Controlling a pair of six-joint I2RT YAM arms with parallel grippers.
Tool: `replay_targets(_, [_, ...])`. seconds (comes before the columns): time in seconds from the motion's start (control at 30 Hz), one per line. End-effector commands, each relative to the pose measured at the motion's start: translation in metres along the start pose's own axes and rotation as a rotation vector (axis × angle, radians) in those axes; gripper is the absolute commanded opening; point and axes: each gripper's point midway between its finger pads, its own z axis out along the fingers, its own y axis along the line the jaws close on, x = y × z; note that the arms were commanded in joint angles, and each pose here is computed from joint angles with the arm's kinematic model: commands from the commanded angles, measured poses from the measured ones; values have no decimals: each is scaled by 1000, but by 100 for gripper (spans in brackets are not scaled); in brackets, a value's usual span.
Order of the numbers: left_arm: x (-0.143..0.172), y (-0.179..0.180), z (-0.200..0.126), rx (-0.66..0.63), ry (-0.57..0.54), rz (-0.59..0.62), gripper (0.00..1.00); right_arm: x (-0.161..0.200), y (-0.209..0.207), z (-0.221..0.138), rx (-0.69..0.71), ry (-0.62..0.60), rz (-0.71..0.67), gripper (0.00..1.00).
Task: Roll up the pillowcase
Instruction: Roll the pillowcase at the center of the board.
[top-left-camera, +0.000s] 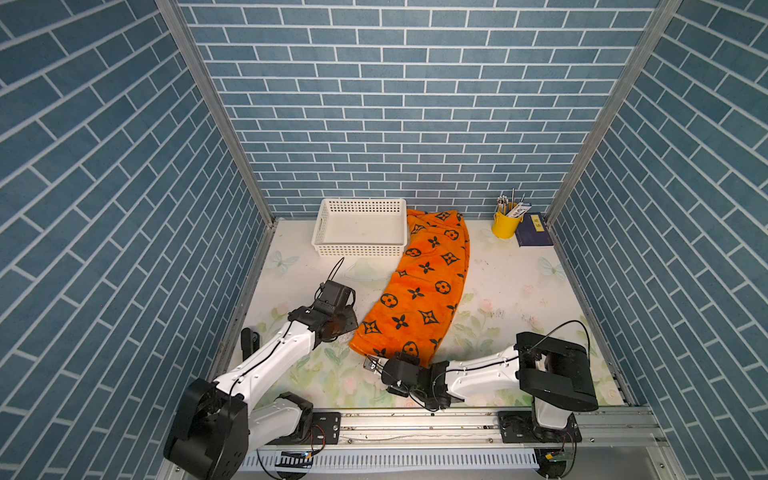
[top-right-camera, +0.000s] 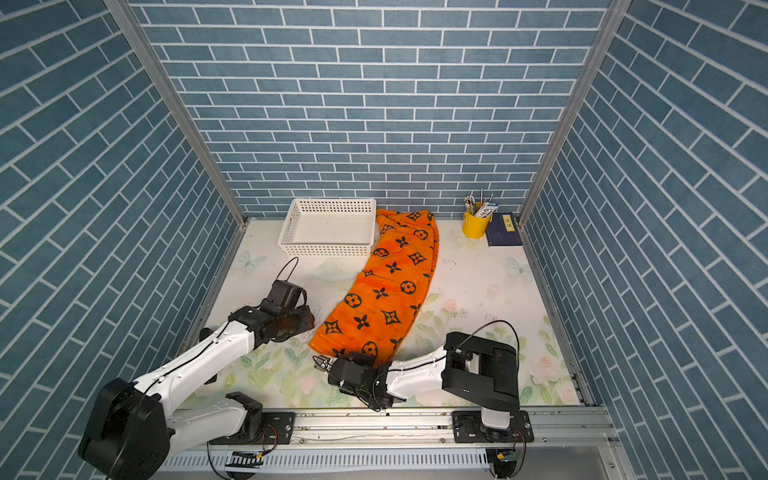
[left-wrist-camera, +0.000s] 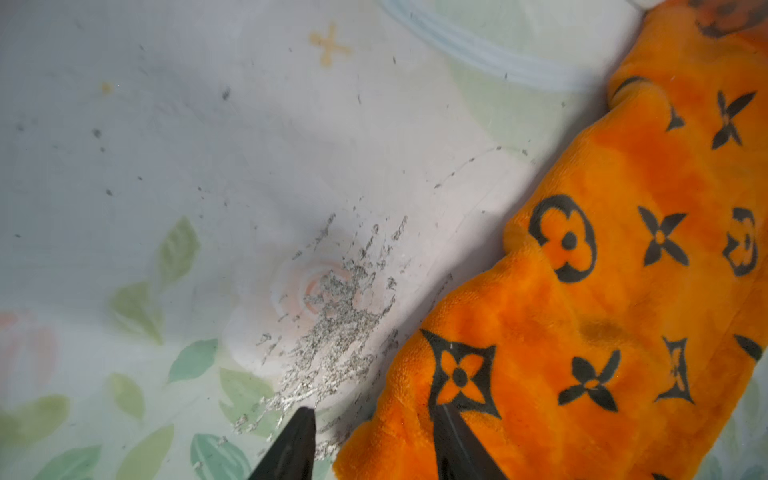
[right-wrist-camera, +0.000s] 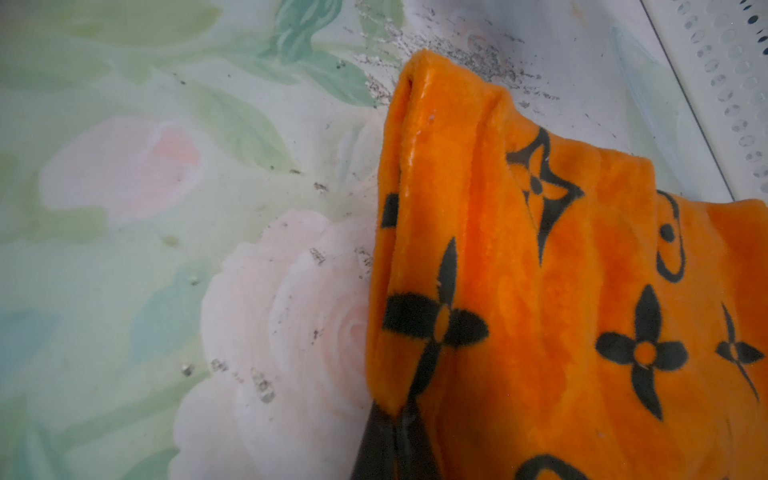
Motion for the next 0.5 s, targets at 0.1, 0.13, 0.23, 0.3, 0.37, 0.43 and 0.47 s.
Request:
replay_targets(0.1, [-15, 1, -15, -21, -51, 20, 49, -22, -42, -13, -14, -58, 154, 0])
replay_targets(0.13, [-14, -1, -15, -13, -47, 26, 48, -21, -48, -13, -17, -62, 173, 0])
replay_targets(0.23, [-11, -7, -15, 23, -32, 43, 46, -17, -60, -13, -21, -60, 212, 0])
replay_targets(0.3, [-8, -7, -14, 30, -19, 55, 44, -16, -69, -15, -25, -69, 244, 0])
replay_targets(0.37, [-3, -8, -15, 39, -7, 70, 42, -15, -78, -17, -23, -82, 280, 0])
replay_targets(0.43, [2, -8, -15, 45, 4, 84, 41, -13, -86, -18, -31, -93, 317, 0])
replay_targets(0.47, [5, -8, -15, 50, 11, 91, 40, -12, -88, -18, -32, -94, 330, 0])
